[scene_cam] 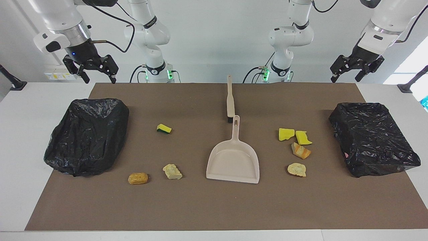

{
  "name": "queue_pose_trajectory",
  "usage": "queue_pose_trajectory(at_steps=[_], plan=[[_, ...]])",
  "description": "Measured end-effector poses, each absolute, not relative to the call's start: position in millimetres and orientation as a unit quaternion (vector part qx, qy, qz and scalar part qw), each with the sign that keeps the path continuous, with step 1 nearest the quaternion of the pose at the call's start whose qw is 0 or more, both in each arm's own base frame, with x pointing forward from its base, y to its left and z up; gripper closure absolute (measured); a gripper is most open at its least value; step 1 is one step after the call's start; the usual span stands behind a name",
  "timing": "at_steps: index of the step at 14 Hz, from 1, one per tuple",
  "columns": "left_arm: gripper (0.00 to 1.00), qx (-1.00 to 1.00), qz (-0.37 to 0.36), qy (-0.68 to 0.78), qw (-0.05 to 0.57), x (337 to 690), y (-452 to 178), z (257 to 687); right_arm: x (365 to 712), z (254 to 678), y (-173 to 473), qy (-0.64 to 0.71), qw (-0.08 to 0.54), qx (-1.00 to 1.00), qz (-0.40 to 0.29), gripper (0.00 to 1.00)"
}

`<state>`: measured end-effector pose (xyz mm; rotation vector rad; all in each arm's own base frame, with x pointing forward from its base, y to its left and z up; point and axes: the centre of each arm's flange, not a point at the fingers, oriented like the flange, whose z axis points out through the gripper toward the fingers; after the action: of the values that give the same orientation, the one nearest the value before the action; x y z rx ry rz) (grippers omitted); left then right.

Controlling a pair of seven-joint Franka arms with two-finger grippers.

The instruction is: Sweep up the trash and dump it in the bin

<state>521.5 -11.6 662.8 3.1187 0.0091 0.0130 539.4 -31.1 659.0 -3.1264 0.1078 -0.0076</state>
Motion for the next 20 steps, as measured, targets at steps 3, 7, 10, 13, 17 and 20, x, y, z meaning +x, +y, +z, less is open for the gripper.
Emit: queue_pose_trajectory(at_steps=[3,7,10,13,17,20], plan=[[0.0,1.0,0.004,0.005,0.012,521.3,-9.5,662.8,539.3,659.0,-31.2,0.036,0.007,-0.999,-0.002,0.0],[0.0,1.0,0.004,0.006,0.012,520.8,-8.6,662.8,539.2,658.9,-31.2,0.036,0.007,-0.999,-0.002,0.0],[0.0,1.0,-0.001,0.005,0.011,518.0,-9.1,658.8,539.2,658.9,-31.2,0.036,0.007,-0.999,-0.001,0.0],[0.0,1.0,-0.007,0.003,0.011,509.6,-12.4,648.6,539.1,658.8,-31.2,0.036,0.007,-0.999,-0.001,0.0],[0.0,1.0,-0.012,-0.002,0.011,500.6,-18.4,636.4,539.0,658.7,-31.2,0.036,0.007,-0.999,-0.001,0.0],[0.0,1.0,-0.02,-0.018,0.011,498.5,-35.4,622.7,538.9,658.6,-31.2,0.036,0.007,-0.999,0.0,0.0]])
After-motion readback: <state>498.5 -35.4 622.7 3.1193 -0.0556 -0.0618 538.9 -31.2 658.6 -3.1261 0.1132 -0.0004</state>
